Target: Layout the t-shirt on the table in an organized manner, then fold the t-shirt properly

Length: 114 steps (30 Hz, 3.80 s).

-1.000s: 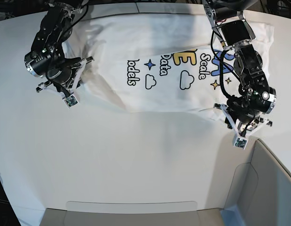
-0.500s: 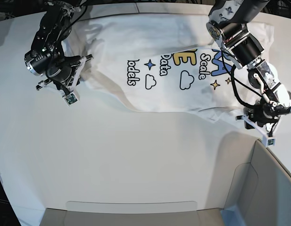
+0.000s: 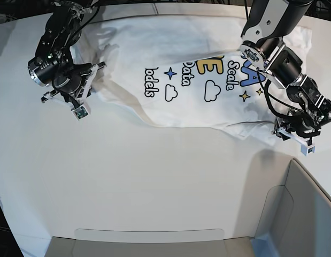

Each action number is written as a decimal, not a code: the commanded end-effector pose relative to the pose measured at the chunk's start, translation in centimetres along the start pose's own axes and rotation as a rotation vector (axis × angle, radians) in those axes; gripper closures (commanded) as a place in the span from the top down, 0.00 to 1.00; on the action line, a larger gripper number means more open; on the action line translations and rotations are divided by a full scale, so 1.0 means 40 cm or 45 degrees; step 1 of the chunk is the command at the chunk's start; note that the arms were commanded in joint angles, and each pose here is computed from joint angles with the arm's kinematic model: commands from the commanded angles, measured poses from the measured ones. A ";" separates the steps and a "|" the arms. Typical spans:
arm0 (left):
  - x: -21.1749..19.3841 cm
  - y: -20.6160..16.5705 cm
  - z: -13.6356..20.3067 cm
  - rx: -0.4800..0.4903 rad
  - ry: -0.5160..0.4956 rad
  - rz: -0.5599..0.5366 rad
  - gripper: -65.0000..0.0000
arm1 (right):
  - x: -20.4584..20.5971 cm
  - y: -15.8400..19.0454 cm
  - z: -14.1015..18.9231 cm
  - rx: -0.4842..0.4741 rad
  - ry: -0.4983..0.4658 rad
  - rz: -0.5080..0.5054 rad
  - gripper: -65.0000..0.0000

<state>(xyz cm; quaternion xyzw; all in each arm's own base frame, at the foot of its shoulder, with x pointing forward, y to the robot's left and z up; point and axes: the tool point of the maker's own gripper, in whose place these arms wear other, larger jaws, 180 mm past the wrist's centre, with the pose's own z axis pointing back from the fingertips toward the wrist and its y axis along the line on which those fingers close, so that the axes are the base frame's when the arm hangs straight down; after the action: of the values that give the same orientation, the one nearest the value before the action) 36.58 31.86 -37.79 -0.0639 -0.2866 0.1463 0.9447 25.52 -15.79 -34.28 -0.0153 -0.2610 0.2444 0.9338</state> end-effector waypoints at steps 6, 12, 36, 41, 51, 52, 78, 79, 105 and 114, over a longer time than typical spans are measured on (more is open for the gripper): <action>0.061 -0.016 0.010 -0.019 -0.101 -0.011 0.45 | 0.021 -0.009 0.011 -0.016 -0.042 0.025 0.00; 0.050 -0.019 -0.005 -0.038 -0.091 0.006 0.45 | 0.021 -0.009 0.011 -0.016 -0.042 0.025 0.00; 0.000 -0.085 -0.073 -0.160 0.034 0.041 0.08 | 0.023 -0.012 0.012 -0.019 -0.044 0.026 0.00; 0.040 -0.056 -0.046 -0.132 0.034 0.030 0.08 | 0.043 -0.035 0.018 -0.048 -0.065 0.041 0.00; 0.045 0.021 -0.007 -0.055 0.089 0.022 0.08 | 0.054 -0.050 0.023 -0.067 -0.076 0.047 0.00; 0.041 0.021 -0.008 -0.055 0.097 0.022 0.08 | 0.054 -0.049 0.023 -0.066 -0.077 0.046 0.00; 0.091 0.006 0.116 0.209 0.021 -0.352 0.28 | 0.033 -0.040 -0.004 -0.026 -0.032 0.034 0.00; 0.096 0.004 0.116 0.207 0.006 -0.353 0.34 | 0.033 -0.040 -0.004 -0.026 -0.032 0.034 0.00; -0.008 0.008 -0.028 0.012 0.072 -0.146 0.38 | 0.024 -0.038 -0.005 -0.024 -0.022 0.035 0.00; 0.023 0.002 -0.019 0.005 0.046 -0.133 0.36 | 0.024 -0.038 -0.005 -0.024 -0.022 0.035 0.00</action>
<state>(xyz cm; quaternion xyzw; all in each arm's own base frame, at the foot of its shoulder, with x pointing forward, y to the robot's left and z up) 36.30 31.38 -39.85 -0.0544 -0.2439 0.0940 0.9637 26.41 -16.71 -34.51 -0.0220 -0.2551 0.2471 0.9346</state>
